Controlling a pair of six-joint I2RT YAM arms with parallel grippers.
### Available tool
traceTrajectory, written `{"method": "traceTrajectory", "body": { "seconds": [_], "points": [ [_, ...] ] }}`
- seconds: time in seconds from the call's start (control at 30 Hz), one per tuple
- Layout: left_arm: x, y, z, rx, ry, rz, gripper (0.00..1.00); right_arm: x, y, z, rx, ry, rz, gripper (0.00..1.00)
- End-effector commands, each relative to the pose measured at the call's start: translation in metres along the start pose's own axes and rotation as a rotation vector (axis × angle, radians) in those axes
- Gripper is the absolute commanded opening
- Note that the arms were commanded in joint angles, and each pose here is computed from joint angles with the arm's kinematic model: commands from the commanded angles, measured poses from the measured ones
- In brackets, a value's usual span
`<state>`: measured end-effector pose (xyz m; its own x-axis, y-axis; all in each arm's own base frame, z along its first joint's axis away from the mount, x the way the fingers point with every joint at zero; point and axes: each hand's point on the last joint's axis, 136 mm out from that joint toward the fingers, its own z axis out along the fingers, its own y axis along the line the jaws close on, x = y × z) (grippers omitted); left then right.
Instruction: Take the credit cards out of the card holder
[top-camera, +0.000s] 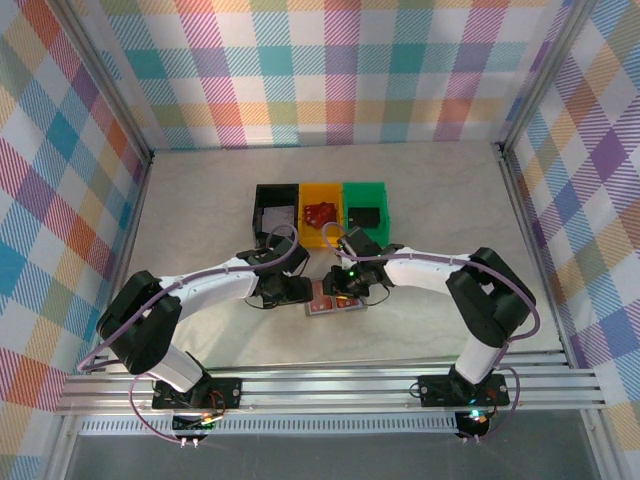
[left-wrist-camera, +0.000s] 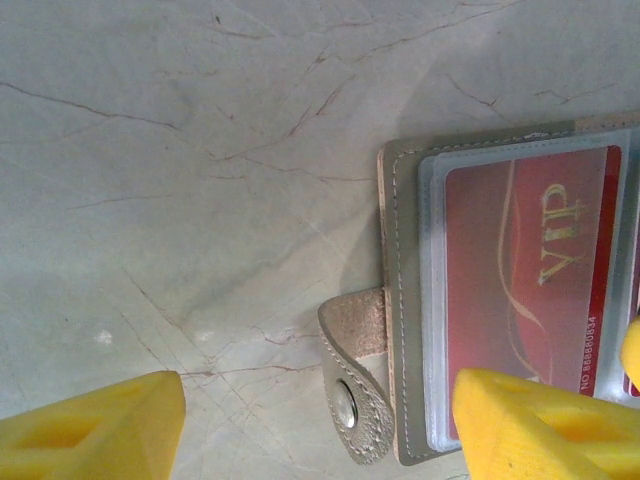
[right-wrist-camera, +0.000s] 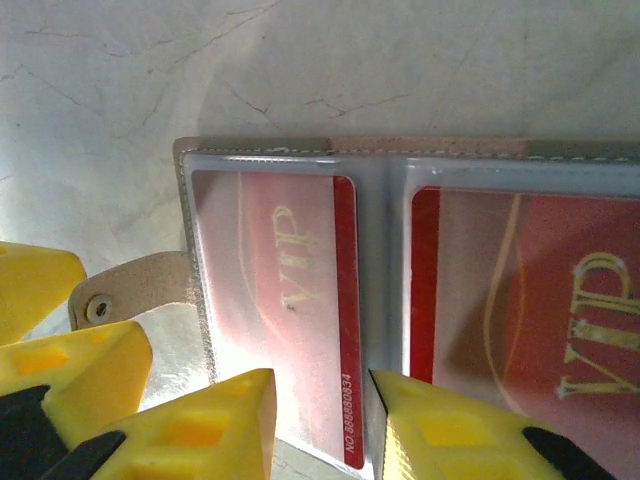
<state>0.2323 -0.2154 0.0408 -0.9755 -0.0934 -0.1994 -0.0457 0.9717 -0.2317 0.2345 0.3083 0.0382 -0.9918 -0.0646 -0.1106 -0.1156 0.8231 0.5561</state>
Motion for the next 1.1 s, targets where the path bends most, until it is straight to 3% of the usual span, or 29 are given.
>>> {"method": "traceTrajectory", "body": {
  "seconds": [0.0, 1.07],
  "points": [
    [0.005, -0.003, 0.006, 0.006, 0.028, -0.014, 0.72, -0.004, 0.000, 0.001, 0.016, 0.000, -0.011, 0.29],
    [0.042, 0.000, 0.062, -0.047, 0.161, -0.033, 0.72, -0.002, -0.012, 0.014, -0.006, 0.004, 0.015, 0.23]
  ]
}}
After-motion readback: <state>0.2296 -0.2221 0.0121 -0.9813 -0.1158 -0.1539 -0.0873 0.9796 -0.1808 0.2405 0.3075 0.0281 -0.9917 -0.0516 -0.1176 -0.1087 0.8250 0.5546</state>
